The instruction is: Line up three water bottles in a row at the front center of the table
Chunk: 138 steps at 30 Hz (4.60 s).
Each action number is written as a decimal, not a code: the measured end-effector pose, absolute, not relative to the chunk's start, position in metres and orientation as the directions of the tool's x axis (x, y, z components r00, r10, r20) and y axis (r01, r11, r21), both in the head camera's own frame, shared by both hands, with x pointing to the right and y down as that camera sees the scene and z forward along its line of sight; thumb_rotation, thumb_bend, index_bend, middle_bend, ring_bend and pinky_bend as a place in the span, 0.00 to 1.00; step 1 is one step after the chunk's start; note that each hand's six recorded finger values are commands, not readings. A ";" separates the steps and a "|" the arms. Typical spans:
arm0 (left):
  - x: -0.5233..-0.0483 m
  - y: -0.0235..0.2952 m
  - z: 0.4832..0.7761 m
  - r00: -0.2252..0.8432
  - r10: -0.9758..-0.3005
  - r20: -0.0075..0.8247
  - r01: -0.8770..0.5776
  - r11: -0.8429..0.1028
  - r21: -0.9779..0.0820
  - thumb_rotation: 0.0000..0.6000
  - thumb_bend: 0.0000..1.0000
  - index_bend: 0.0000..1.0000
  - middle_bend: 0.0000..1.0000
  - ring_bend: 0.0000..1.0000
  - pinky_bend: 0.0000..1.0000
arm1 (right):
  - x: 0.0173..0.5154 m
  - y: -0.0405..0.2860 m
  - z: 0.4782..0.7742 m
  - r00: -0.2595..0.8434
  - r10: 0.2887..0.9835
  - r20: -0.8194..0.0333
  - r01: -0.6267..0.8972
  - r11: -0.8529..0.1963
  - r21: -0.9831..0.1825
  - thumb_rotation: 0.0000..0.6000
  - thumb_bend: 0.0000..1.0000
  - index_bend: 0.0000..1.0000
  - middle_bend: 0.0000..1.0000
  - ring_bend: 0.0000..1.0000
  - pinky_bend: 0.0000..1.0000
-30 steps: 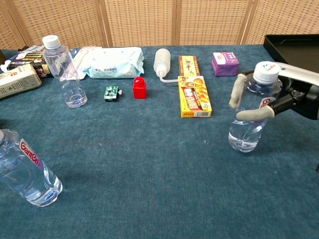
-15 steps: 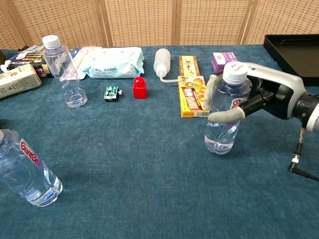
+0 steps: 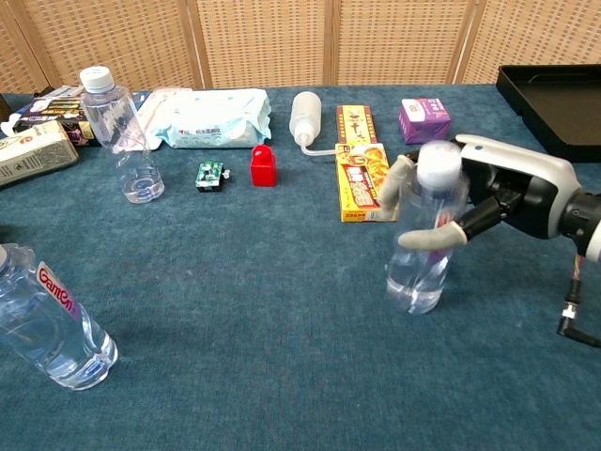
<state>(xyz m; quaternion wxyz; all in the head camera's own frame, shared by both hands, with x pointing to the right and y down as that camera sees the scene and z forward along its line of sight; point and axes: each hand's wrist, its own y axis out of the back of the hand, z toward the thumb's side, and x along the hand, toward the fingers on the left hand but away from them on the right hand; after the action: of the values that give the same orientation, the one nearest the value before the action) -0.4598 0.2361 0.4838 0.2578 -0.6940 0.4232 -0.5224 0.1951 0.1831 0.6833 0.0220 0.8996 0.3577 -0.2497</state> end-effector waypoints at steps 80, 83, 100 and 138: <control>-0.370 0.298 0.637 0.560 -0.642 0.524 -0.498 -0.766 -0.407 1.00 0.04 0.00 0.00 0.00 0.00 | 0.415 0.222 0.518 0.180 0.921 -0.345 0.406 -0.389 -0.827 1.00 0.00 0.23 0.14 0.05 0.00; -0.355 0.295 0.647 0.562 -0.640 0.523 -0.516 -0.766 -0.383 1.00 0.09 0.00 0.00 0.00 0.03 | 0.416 0.222 0.517 0.182 0.922 -0.341 0.413 -0.386 -0.825 1.00 0.00 0.23 0.14 0.05 0.00; -0.317 0.279 0.679 0.470 -0.743 0.476 -0.658 -0.655 -0.372 1.00 0.35 0.43 0.48 0.36 0.42 | 0.419 0.221 0.516 0.186 0.921 -0.343 0.430 -0.391 -0.814 1.00 0.00 0.23 0.14 0.05 0.00; -0.167 0.205 0.668 0.666 -0.623 0.411 -0.536 -0.782 -0.318 1.00 0.30 0.43 0.48 0.36 0.38 | 0.419 0.218 0.523 0.182 0.912 -0.369 0.420 -0.411 -0.809 1.00 0.00 0.23 0.14 0.05 0.00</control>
<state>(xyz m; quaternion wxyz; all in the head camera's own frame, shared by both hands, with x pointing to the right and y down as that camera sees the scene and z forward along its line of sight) -0.1673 0.2051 0.6676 0.0850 -0.9086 0.3187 -0.2561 0.4192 0.2182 0.5233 -0.2799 0.7160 0.4648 -0.4393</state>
